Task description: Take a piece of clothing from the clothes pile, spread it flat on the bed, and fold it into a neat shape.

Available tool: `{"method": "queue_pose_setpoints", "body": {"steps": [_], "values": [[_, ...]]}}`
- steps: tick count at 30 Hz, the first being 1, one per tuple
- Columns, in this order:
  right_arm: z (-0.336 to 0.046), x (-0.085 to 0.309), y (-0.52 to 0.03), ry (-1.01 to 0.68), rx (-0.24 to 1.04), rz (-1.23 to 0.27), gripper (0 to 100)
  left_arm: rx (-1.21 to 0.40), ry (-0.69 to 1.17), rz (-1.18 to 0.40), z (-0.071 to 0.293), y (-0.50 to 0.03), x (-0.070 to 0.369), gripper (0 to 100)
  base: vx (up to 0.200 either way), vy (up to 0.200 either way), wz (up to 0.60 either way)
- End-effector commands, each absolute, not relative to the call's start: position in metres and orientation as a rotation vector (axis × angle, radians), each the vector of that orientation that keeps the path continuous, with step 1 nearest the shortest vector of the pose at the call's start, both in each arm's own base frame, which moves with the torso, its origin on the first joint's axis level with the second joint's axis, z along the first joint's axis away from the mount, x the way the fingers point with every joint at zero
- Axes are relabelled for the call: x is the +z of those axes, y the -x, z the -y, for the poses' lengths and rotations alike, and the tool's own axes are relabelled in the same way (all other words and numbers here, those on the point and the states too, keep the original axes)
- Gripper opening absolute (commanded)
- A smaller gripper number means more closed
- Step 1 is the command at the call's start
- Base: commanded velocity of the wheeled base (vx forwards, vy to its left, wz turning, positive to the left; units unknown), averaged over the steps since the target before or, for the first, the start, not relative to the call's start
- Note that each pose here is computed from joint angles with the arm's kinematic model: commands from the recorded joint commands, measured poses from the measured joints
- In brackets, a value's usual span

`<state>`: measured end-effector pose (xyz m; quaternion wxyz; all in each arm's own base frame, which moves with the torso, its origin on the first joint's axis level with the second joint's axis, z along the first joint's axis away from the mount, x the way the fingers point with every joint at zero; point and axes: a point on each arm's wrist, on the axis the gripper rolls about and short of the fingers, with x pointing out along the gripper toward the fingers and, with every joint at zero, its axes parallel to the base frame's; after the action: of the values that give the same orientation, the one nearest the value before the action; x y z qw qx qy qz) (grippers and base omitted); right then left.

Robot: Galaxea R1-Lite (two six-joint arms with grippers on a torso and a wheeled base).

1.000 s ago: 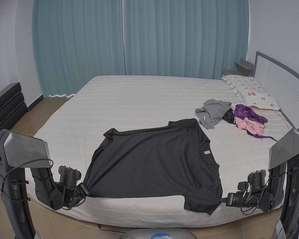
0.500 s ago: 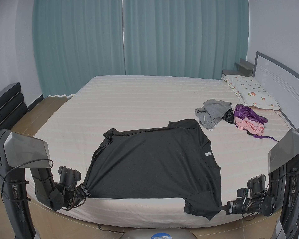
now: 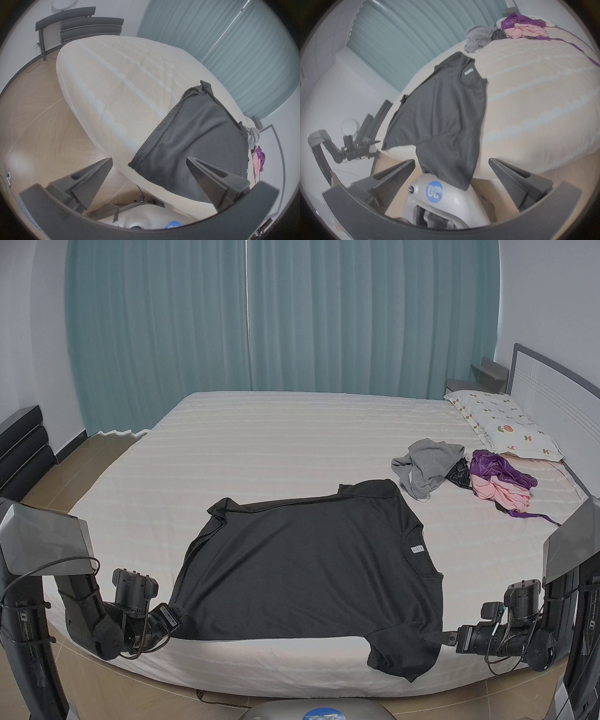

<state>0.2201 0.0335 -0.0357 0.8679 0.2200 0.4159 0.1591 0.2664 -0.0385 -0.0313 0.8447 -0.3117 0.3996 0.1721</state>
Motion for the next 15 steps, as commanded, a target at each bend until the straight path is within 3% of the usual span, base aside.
{"method": "queue_pose_setpoints", "body": {"steps": [1,13,15], "values": [[-0.033,-0.015,-0.230,-0.515,0.337,-0.750,100,0.328,0.696,-0.764,0.034,-0.268,-0.006,100,0.000,0.000,0.00],[-0.053,0.000,-0.245,-0.658,0.324,-0.682,100,0.310,0.762,-0.716,0.022,-0.269,0.009,100,0.000,0.000,0.00],[-0.054,-0.001,-0.247,-0.666,0.315,-0.681,100,0.302,0.808,-0.707,0.014,-0.271,0.012,100,0.000,0.200,0.00]]}}
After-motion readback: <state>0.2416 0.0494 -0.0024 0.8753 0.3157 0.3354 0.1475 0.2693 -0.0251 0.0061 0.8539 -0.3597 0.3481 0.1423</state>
